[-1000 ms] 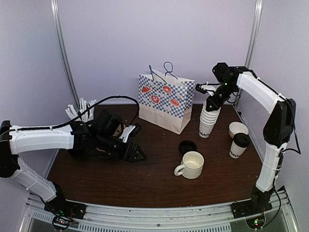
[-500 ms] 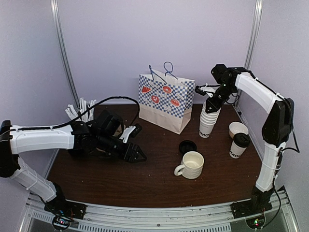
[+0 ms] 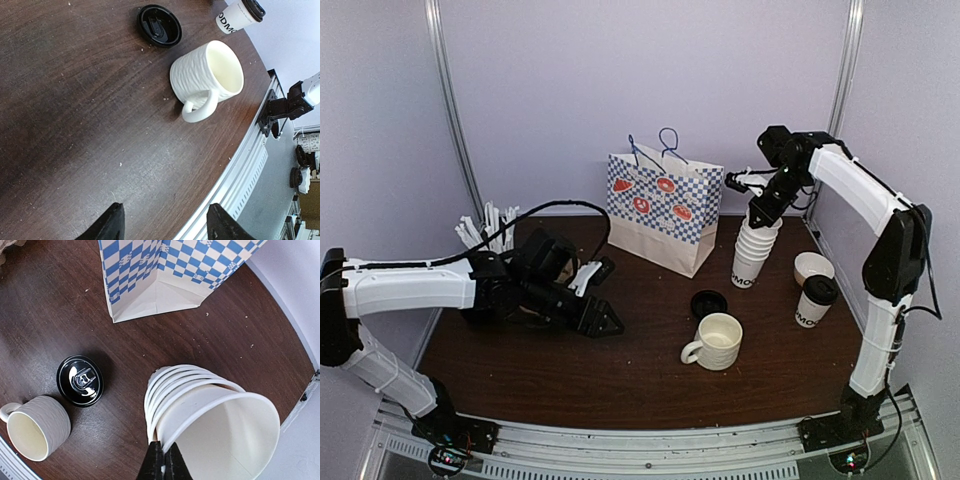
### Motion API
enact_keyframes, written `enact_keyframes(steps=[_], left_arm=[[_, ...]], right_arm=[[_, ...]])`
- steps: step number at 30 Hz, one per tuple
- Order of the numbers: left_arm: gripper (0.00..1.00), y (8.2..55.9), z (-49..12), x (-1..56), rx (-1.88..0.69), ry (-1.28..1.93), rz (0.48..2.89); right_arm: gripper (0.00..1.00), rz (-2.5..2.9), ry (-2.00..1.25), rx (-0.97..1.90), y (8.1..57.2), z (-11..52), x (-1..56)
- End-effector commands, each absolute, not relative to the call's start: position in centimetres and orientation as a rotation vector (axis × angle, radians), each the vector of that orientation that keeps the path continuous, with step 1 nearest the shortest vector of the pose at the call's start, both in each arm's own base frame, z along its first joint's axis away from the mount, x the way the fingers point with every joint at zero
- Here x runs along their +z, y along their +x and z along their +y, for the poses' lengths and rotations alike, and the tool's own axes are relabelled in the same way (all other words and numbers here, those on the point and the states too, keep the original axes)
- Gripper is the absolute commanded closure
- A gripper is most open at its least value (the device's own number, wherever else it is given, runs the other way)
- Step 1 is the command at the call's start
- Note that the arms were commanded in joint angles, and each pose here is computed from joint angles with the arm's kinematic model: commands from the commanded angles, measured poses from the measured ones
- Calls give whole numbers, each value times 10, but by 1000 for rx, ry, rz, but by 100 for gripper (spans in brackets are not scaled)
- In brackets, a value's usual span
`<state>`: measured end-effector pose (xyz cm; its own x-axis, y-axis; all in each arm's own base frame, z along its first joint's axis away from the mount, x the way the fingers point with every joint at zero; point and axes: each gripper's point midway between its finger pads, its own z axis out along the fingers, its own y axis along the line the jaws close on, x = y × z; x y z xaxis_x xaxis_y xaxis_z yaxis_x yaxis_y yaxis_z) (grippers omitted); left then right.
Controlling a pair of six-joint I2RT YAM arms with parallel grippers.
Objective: Pack the takeout coffee
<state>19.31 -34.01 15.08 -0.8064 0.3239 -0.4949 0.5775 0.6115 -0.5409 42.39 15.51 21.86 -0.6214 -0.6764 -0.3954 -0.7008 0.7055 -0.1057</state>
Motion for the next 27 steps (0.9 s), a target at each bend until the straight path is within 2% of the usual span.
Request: enact_keyframes(steps=[1,5,10,22,27], left_arm=[[41,193,-345,151,-1039,737,2467],[41,192,-344,149,-1036,735,2470],[41,192,-343,150,-1034,736,2470],[41,199,-341,164,-997,729,2422],[41,206,-334,172,-893,759,2427]], right_arm=[[100,2445,-1052,7,418,147,260],[100,2434,-1069,-77,417,143,271],[100,2387,-1063,64,402,156,291],[100,2240,-1031,120,368,156,349],[100,2155,-1159,258,336,190,358]])
